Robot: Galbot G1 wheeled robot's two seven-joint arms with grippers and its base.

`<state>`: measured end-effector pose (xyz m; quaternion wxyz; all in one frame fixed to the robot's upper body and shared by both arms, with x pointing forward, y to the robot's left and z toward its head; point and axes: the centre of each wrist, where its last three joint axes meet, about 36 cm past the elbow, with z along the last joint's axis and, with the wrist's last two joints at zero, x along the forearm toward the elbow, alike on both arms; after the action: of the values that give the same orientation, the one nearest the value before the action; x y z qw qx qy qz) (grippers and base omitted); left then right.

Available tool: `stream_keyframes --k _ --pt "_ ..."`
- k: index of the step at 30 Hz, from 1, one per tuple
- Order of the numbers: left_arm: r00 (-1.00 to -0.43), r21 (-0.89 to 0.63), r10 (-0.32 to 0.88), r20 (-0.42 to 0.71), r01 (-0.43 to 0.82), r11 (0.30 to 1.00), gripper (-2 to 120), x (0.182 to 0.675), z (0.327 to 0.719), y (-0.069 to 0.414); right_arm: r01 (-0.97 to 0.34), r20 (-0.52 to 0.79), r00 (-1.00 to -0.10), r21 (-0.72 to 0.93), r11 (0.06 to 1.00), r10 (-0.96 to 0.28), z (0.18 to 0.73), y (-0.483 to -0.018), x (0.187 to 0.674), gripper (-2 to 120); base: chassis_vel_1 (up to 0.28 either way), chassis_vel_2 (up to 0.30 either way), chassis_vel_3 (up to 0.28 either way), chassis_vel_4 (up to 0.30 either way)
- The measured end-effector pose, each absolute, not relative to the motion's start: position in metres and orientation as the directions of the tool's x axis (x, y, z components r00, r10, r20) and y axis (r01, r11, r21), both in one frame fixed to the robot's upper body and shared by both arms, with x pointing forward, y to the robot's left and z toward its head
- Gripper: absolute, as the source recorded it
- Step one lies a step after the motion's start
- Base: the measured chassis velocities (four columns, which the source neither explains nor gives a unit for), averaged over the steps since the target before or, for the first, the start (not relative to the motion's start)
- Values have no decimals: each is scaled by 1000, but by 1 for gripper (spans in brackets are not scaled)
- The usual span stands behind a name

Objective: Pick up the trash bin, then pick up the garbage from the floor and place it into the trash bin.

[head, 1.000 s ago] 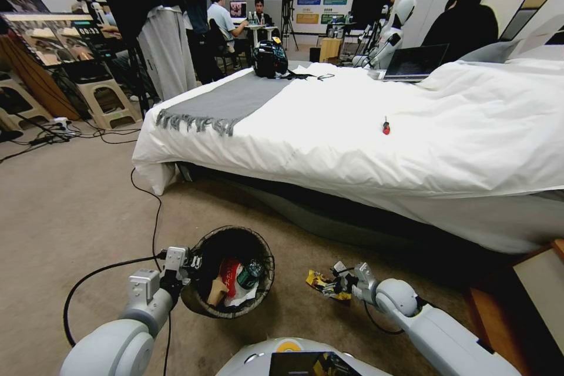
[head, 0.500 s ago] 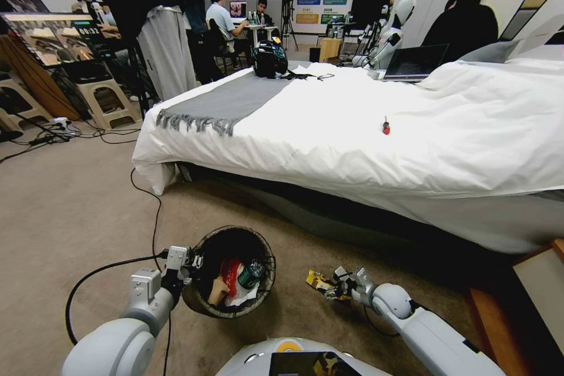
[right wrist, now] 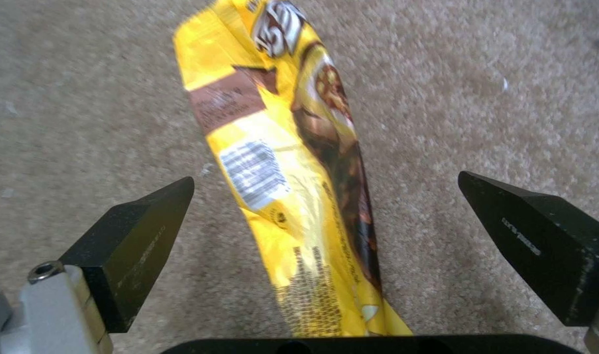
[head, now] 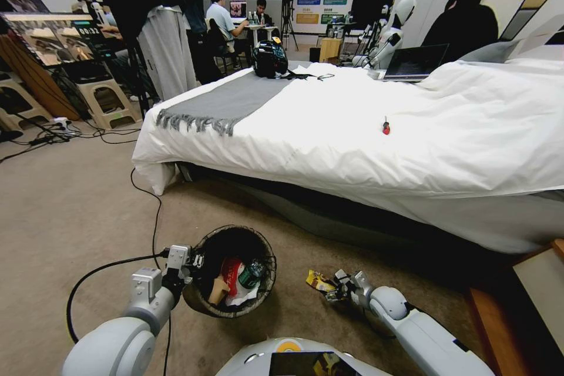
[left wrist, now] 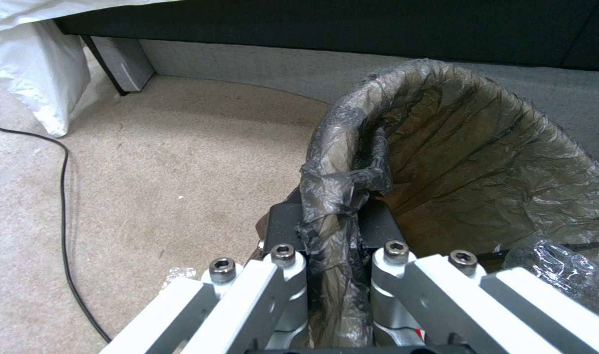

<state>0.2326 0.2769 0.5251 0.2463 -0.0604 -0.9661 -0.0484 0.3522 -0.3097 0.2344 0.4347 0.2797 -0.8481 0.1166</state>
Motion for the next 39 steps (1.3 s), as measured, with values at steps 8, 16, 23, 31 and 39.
stream_keyframes --k 8,16,23,31,39 --pt "-871 65 96 481 145 987 6 233 525 277 -583 803 -467 34 811 -369 229 -305 352 100 0 0 0 0" --pt "-873 65 100 478 149 987 6 234 526 277 -591 806 -465 26 806 -367 225 -300 352 100 0 0 0 0" --pt "-873 63 106 475 155 986 6 234 526 277 -594 809 -462 21 804 -363 223 -300 349 100 0 0 0 0" --pt "-874 67 109 473 159 985 6 235 527 278 -595 811 -459 23 803 -363 220 -297 347 99 0 0 0 0" --pt "-877 67 111 467 160 985 6 236 528 278 -601 809 -458 23 799 -368 219 -294 346 71 0 0 0 0"
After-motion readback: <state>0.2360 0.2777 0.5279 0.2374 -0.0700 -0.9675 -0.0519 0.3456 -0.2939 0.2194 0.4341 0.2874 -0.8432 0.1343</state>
